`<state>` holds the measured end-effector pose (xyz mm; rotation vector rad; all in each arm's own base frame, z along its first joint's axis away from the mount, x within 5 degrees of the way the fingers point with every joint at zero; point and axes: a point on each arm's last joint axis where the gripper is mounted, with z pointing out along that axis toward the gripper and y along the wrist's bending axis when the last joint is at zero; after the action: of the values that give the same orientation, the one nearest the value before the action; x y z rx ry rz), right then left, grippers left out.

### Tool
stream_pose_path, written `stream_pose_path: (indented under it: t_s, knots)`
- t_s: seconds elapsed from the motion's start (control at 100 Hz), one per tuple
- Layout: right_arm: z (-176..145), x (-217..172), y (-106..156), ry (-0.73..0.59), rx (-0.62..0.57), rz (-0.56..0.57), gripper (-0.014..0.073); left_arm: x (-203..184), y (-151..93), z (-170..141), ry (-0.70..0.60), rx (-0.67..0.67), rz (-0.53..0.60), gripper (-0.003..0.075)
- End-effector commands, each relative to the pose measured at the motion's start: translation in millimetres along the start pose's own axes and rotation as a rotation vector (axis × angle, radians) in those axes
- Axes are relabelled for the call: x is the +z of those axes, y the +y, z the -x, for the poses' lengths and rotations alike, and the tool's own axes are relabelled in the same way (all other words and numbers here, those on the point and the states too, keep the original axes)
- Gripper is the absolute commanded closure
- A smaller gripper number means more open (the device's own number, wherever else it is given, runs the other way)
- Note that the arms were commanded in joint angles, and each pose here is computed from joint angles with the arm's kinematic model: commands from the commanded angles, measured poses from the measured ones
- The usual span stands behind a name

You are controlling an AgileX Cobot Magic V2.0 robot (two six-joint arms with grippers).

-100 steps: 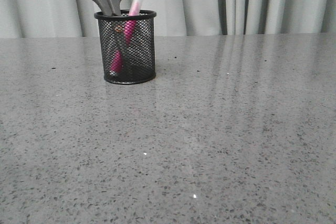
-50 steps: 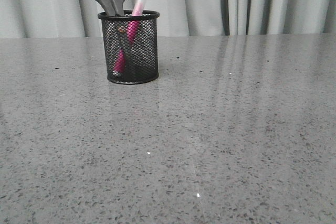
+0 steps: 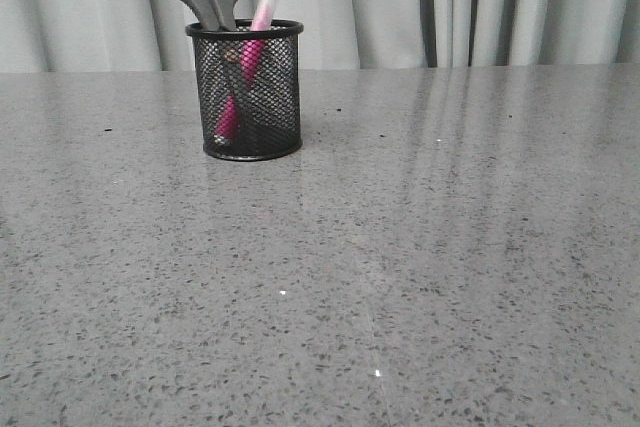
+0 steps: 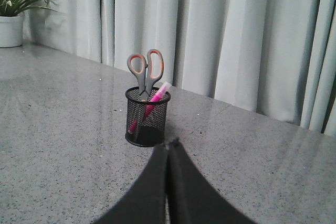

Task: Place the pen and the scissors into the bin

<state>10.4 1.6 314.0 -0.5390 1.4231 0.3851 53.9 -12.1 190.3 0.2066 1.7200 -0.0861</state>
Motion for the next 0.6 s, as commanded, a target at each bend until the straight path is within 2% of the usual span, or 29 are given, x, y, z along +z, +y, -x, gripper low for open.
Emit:
stream_pose_path:
  t_s: [0.0,0.12,0.59]
  knots:
    - [13,-6,-2,-0.110,-0.005,-0.011,0.0664,-1,1,1,-0.080,-0.053,0.020,0.0739]
    - [13,-6,-2,-0.110,-0.005,-0.011,0.0664,1,-3,-17,0.055,-0.051,-0.016,0.0739]
    - [13,-6,-2,-0.110,-0.005,-0.011,0.0664,1,-1,-17,0.052,-0.064,0.008,0.0739]
